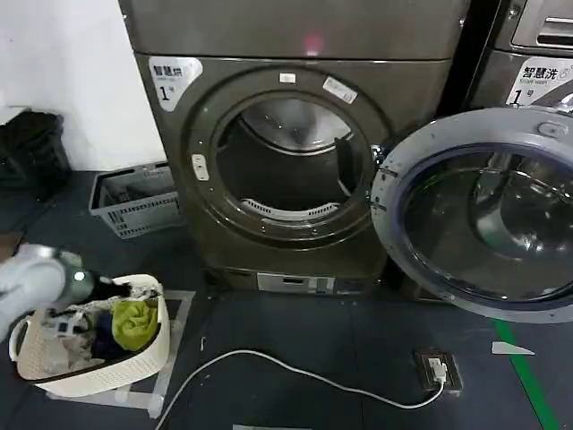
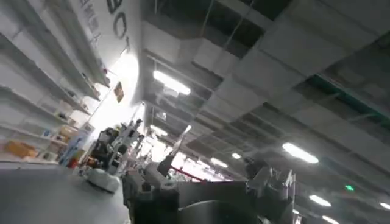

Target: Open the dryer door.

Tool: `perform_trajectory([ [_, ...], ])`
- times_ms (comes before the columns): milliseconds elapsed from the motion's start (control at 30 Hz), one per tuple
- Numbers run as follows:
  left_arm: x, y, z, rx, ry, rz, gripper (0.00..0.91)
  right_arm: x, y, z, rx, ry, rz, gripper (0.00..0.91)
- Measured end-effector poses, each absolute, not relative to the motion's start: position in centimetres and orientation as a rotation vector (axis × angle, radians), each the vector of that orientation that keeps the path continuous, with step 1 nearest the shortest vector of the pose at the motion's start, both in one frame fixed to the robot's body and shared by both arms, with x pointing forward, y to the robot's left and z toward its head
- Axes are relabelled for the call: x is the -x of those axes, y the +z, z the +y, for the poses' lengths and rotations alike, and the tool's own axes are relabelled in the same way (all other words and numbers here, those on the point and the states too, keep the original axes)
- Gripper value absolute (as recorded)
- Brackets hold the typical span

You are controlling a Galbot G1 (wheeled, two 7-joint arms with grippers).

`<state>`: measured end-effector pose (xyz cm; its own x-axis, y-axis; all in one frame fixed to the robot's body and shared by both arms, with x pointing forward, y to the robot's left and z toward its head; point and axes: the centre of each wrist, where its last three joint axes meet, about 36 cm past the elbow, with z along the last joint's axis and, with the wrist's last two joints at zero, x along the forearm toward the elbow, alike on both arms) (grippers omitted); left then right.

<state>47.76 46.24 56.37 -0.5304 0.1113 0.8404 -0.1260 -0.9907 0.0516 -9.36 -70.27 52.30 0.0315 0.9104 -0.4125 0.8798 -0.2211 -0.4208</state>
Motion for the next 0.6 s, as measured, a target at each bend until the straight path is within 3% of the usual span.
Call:
perform_trajectory([
  [600,-47.5,55.9,47.9,-1.47,2.702,-0.141,0.907,9.3,51.8,-70.3,2.211,0.957,-1.946,0.907],
])
